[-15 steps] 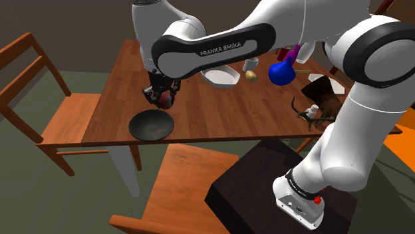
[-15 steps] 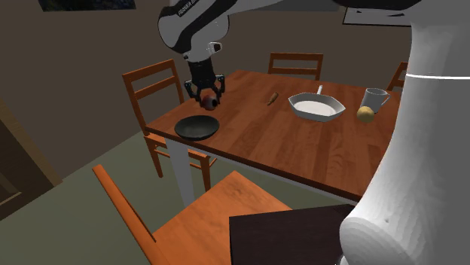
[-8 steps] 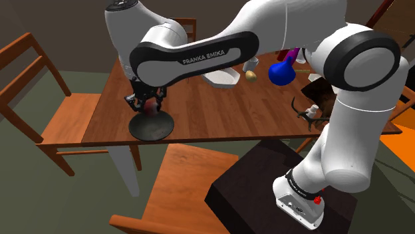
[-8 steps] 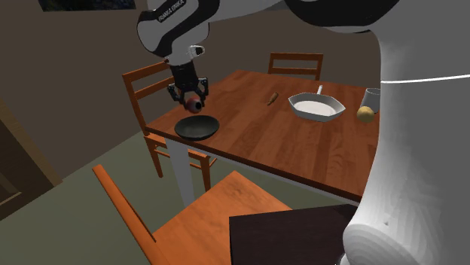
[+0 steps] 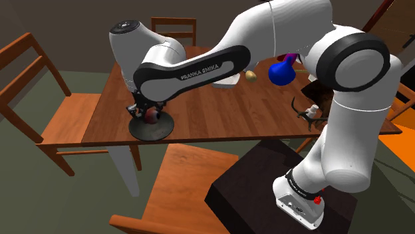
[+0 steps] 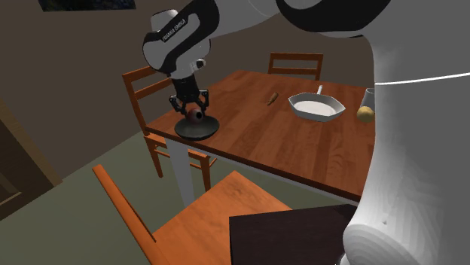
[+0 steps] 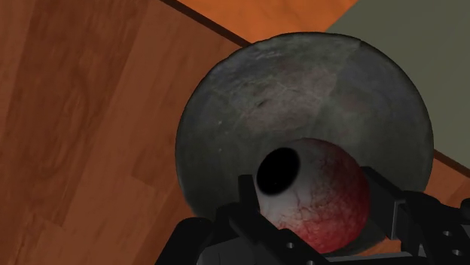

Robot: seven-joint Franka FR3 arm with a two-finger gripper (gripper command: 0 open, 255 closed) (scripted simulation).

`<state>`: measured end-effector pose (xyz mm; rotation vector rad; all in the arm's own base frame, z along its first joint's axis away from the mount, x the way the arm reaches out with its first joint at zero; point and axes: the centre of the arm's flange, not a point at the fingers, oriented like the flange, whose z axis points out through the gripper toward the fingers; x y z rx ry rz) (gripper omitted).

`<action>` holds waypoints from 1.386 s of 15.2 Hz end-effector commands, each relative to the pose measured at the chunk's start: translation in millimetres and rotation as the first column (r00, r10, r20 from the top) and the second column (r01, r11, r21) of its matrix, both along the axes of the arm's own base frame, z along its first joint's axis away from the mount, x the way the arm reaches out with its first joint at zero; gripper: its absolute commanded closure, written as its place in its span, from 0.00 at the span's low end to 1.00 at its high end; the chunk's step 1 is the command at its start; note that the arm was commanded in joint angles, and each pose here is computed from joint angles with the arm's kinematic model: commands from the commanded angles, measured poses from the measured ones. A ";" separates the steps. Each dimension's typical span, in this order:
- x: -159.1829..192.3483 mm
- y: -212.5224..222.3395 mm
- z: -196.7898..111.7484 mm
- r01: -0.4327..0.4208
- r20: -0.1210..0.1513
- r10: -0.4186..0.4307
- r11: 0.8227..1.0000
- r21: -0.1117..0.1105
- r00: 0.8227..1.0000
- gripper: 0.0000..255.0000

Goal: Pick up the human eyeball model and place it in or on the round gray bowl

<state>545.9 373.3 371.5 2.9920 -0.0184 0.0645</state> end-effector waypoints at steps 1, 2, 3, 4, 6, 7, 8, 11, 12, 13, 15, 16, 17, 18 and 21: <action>0.0 -0.3 -9.5 0.000 0.000 0.000 1.000 0.000 1.000 1.00; 0.0 -0.3 -16.6 0.000 0.000 0.000 1.000 0.000 1.000 1.00; -0.1 -0.3 -16.6 0.000 0.000 0.000 1.000 0.000 1.000 1.00; -0.1 -0.3 -16.6 0.000 0.000 0.000 1.000 0.000 1.000 1.00; 0.0 -0.3 -16.6 0.000 0.000 0.000 1.000 0.000 1.000 1.00; 0.0 -0.3 -16.6 0.000 0.000 0.000 1.000 0.000 1.000 1.00; 0.0 -0.3 -16.6 0.000 0.000 0.000 1.000 0.000 1.000 1.00; 0.0 -0.3 -16.6 0.000 0.000 0.000 1.000 0.000 1.000 0.00; 0.0 -0.3 -16.6 0.000 0.000 0.000 1.000 0.000 1.000 0.00; 0.0 -0.2 -16.6 0.000 0.000 0.000 1.000 0.000 1.000 0.00; 0.0 -0.2 -16.6 0.000 0.000 0.000 1.000 0.000 1.000 0.00; 0.0 -0.2 -16.6 0.000 0.000 0.000 1.000 0.000 1.000 0.00; -0.6 1.7 -3.5 0.000 0.000 0.000 1.000 0.000 1.000 0.00; -1.2 3.6 9.5 0.000 0.000 0.000 1.000 0.000 1.000 0.00; -2.2 7.1 32.8 0.000 0.000 0.000 1.000 0.000 1.000 0.00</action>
